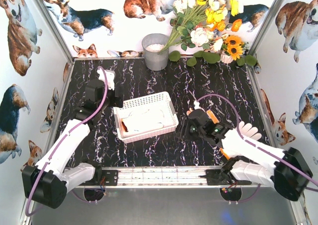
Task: Put the gloves into the storage basket
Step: Move the bin to the center of the board, then move the glove to the center of the board.
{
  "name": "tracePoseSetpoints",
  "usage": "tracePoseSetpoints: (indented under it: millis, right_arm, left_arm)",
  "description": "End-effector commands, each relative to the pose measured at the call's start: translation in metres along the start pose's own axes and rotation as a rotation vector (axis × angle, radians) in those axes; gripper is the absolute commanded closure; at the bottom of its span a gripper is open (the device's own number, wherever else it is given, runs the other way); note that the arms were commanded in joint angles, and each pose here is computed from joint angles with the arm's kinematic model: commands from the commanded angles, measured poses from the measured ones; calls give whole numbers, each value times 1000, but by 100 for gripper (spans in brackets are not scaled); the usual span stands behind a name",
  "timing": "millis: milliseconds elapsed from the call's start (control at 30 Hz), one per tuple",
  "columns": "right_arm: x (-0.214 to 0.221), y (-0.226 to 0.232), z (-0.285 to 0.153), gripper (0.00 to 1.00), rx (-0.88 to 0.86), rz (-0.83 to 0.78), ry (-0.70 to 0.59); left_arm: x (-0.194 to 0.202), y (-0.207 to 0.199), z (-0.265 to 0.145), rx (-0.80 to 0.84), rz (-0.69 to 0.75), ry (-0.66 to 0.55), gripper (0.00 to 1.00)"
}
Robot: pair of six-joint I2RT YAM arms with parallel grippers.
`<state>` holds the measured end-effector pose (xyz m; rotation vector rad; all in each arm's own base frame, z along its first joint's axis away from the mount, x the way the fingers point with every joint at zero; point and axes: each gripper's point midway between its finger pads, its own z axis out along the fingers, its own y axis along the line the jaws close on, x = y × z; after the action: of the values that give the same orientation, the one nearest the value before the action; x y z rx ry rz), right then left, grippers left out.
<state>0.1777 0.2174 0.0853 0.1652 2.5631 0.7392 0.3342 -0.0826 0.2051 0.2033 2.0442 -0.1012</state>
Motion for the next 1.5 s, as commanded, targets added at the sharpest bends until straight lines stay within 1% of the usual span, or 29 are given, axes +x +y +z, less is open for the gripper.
tracePoseSetpoints:
  millis: [0,133,333,400,467,600,667,733,767,867,967,1067,1200,1333,1467]
  right_arm:
    - [-28,42,11,61,-139,32,-85]
    - [-40,42,35,64,-86,56,-106]
    - [-86,56,69,66,-66,55,-190]
    - [-98,58,84,67,-62,47,-178]
    - [-113,68,89,67,-74,26,-169]
    - [-126,79,88,67,-86,-27,-148]
    - [-128,80,80,65,-88,-45,-151]
    - [-128,76,70,57,-91,-57,-155]
    - [-128,72,65,54,-87,-59,-156]
    - [-127,56,49,49,-67,-54,-166]
    - [-127,37,32,48,-32,-45,-195]
    - [-132,7,15,47,34,-36,-242]
    - [-136,-36,-2,47,98,12,-253]
    - [-140,-81,-9,48,175,88,-235]
    - [-149,-115,-15,49,248,139,-244]
  left_arm:
    - [-14,11,-1,-43,10,-61,11]
    - [-14,13,0,-56,9,-61,11]
    - [-14,17,0,-75,4,-70,11]
    - [-14,19,-1,-85,4,-74,11]
    - [-13,22,-1,-96,6,-74,11]
    - [-13,27,-2,-120,10,-75,11]
    - [-13,28,-2,-126,9,-76,11]
    - [-13,30,-2,-131,8,-78,11]
    - [-14,31,-3,-136,6,-81,11]
    - [-17,35,-5,-150,-2,-98,11]
    - [-18,37,-7,-158,-10,-107,10]
    - [-19,39,-8,-163,-11,-110,10]
    - [-19,40,-8,-165,-14,-110,10]
    - [-17,42,-7,-175,-13,-105,10]
    - [-17,42,-6,-177,-8,-105,10]
